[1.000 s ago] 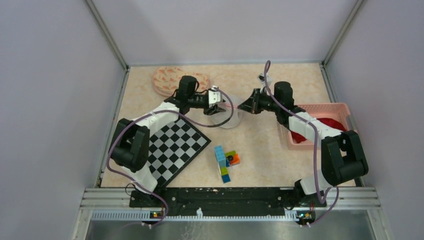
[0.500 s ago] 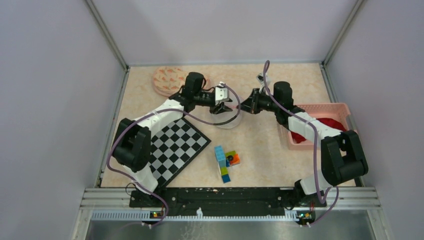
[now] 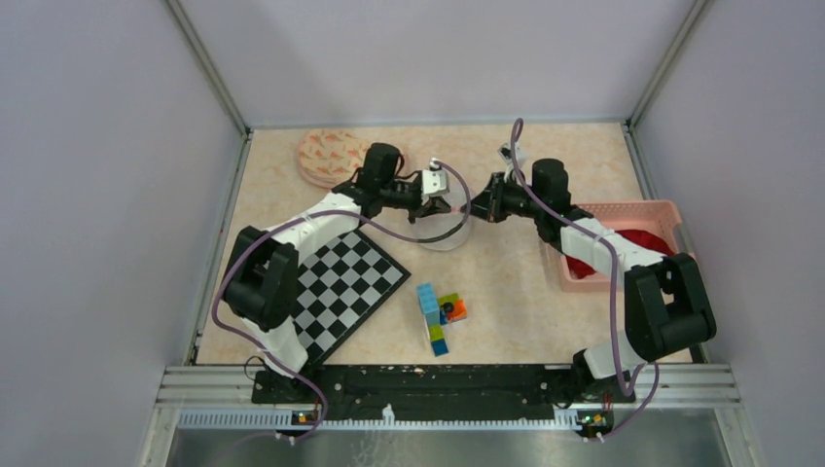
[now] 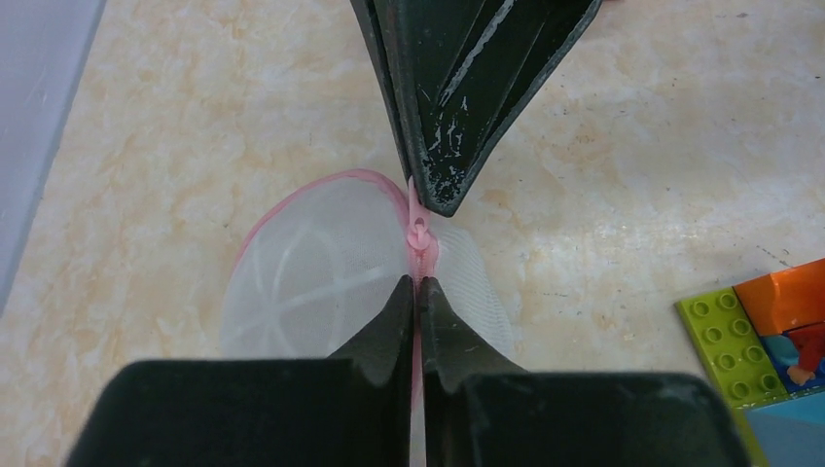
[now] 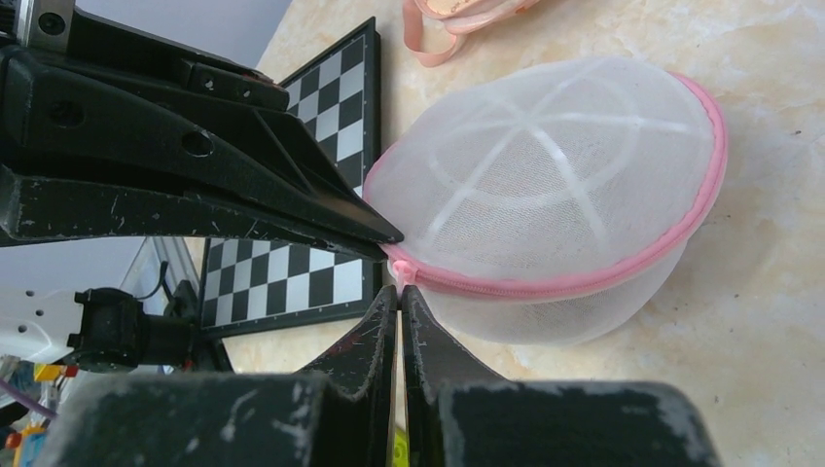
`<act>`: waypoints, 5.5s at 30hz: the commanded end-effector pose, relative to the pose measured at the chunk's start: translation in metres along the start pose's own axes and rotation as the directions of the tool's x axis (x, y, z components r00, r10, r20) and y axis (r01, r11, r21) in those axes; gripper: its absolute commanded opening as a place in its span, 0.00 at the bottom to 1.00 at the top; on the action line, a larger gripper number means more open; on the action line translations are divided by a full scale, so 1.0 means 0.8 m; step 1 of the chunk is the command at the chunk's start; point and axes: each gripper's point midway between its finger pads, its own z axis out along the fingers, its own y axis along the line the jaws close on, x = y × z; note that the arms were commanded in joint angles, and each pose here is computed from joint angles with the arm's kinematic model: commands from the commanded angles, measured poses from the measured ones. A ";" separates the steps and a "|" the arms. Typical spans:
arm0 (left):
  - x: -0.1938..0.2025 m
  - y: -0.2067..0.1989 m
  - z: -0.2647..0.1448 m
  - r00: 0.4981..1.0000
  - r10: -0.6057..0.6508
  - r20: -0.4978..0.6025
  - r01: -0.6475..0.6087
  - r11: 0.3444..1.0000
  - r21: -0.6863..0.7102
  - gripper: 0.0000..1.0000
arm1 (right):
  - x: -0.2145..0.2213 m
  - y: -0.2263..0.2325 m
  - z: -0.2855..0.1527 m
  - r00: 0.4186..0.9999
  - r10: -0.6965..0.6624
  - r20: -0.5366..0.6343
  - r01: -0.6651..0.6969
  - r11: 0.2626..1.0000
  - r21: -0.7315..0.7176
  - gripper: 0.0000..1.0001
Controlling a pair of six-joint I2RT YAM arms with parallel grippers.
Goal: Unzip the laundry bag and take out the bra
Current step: Unzip the laundry bag at the center of the board.
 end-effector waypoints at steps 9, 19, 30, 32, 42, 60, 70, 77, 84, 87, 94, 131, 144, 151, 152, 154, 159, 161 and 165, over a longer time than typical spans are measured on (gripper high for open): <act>0.021 0.025 -0.025 0.999 0.002 -0.041 -0.005 0.996 -0.087 0.00 | -0.030 -0.021 -0.015 0.998 -0.037 0.048 0.035 0.998 0.045 0.00; 0.036 0.035 -0.037 0.999 0.000 -0.053 -0.006 0.992 -0.123 0.00 | -0.042 -0.032 -0.023 0.997 -0.034 0.076 0.029 0.998 0.057 0.00; -0.027 0.017 -0.036 0.994 0.085 0.075 -0.079 0.994 -0.074 0.37 | -0.036 0.000 -0.010 0.996 -0.061 0.059 0.062 0.998 -0.008 0.00; -0.032 0.012 -0.033 0.993 0.087 0.082 -0.082 0.995 -0.060 0.43 | -0.034 0.003 -0.008 0.996 -0.064 0.056 0.065 0.998 -0.014 0.00; -0.035 -0.001 0.000 0.995 0.075 0.072 -0.074 0.997 -0.012 0.45 | -0.033 0.012 -0.005 0.996 -0.069 0.058 0.071 0.997 -0.031 0.00; 0.017 0.011 0.001 0.998 0.010 -0.062 -0.014 0.998 -0.066 0.05 | -0.035 -0.017 -0.023 0.996 -0.062 0.064 0.060 0.998 0.035 0.00; 0.040 0.036 -0.031 0.996 0.010 -0.091 -0.022 0.992 -0.128 0.01 | -0.045 -0.035 -0.034 0.995 -0.075 0.072 0.071 0.996 0.059 0.00; 0.010 0.025 -0.027 1.000 0.014 -0.011 -0.015 0.997 -0.078 0.11 | -0.045 -0.022 -0.032 0.993 -0.091 0.074 0.088 0.996 0.031 0.00; -0.037 0.017 -0.029 0.993 0.077 0.084 -0.071 0.994 -0.079 0.45 | -0.040 -0.002 -0.026 0.992 -0.111 0.064 0.111 0.994 -0.004 0.00; -0.042 0.010 -0.020 0.993 0.081 0.088 -0.076 0.995 -0.065 0.49 | -0.037 0.005 -0.022 0.991 -0.118 0.058 0.119 0.993 -0.017 0.00; -0.037 -0.001 0.001 0.996 0.050 0.069 -0.049 0.998 -0.026 0.50 | -0.037 0.013 -0.018 0.990 -0.130 0.059 0.132 0.991 -0.028 0.00; 0.040 0.037 -0.028 0.997 -0.013 -0.070 0.004 0.992 -0.124 0.00 | -0.054 -0.034 -0.046 0.991 -0.098 0.093 0.092 0.993 0.069 0.00; -0.006 0.031 -0.038 0.999 0.045 0.024 -0.042 0.992 -0.118 0.44 | -0.051 0.002 -0.029 0.992 -0.098 0.085 0.099 0.995 -0.009 0.00; -0.028 0.007 -0.026 0.987 0.146 0.060 -0.142 0.987 -0.076 0.49 | -0.044 0.016 -0.018 0.992 -0.107 0.073 0.110 0.993 -0.039 0.00; -0.027 0.005 -0.022 0.986 0.158 0.058 -0.153 0.986 -0.070 0.50 | -0.044 0.017 -0.017 0.992 -0.107 0.072 0.110 0.993 -0.042 0.00; -0.027 0.002 -0.013 0.985 0.164 0.060 -0.161 0.985 -0.057 0.50 | -0.044 0.019 -0.015 0.992 -0.108 0.070 0.112 0.993 -0.048 0.00; -0.028 0.008 0.013 0.986 0.160 0.044 -0.158 0.986 -0.046 0.48 | -0.045 0.021 -0.012 0.992 -0.103 0.068 0.107 0.993 -0.049 0.00; -0.026 0.011 0.017 0.986 0.159 0.040 -0.157 0.987 -0.046 0.44 | -0.045 0.020 -0.012 0.992 -0.106 0.063 0.108 0.993 -0.046 0.00; -0.018 0.009 0.018 0.988 0.156 0.023 -0.155 0.987 -0.046 0.16 | -0.040 0.012 -0.014 0.991 -0.127 0.047 0.127 0.992 -0.014 0.00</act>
